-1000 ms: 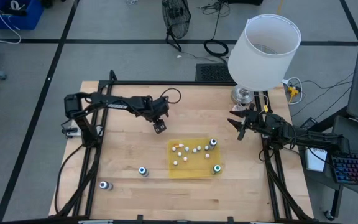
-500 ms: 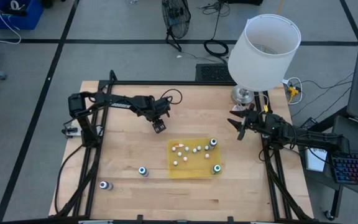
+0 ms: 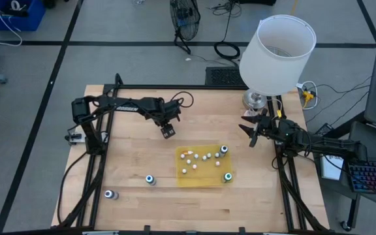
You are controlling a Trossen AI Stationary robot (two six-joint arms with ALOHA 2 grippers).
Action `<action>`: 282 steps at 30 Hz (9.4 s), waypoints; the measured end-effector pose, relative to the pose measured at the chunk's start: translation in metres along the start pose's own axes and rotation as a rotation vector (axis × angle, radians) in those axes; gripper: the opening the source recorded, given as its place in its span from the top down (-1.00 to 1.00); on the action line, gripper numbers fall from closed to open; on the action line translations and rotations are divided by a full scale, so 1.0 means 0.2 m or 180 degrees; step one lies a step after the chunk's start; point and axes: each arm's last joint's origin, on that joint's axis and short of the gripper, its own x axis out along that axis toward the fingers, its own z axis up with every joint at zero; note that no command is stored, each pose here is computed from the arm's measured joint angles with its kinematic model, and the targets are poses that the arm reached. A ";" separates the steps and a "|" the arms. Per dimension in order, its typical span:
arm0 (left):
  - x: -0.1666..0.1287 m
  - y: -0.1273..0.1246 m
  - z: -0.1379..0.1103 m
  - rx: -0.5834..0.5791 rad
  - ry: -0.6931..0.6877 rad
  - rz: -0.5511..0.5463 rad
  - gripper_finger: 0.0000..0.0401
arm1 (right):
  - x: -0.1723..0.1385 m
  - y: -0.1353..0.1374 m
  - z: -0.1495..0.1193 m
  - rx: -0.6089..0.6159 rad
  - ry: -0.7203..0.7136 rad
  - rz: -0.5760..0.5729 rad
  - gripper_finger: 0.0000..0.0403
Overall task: Pick & Place food coloring
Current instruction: Put the small orange food coloring bottle into the yellow bin, then put the large blue food coloring bottle into the yellow bin
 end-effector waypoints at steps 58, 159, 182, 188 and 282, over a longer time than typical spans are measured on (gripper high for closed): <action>0.04 0.00 -0.02 -0.0132 -0.0078 -0.0118 -0.17 | 0.00 0.00 0.00 0.0000 0.0000 0.0000 0.10; -0.09 -1.29 0.35 0.2028 -0.0060 -0.0620 0.17 | 0.00 0.00 0.00 -0.0001 0.0002 0.0000 0.10; -0.86 -1.07 -0.10 0.1612 0.0234 -0.0104 0.15 | 0.00 0.00 0.00 -0.0003 0.0017 -0.0002 0.10; -0.77 -0.99 -0.24 0.0661 0.0561 0.0211 0.15 | 0.00 0.00 0.00 -0.0003 0.0017 -0.0001 0.10; -0.42 -1.08 -0.72 0.0799 0.0789 -0.0191 -0.25 | 0.00 0.00 0.00 -0.0003 0.0016 -0.0002 0.10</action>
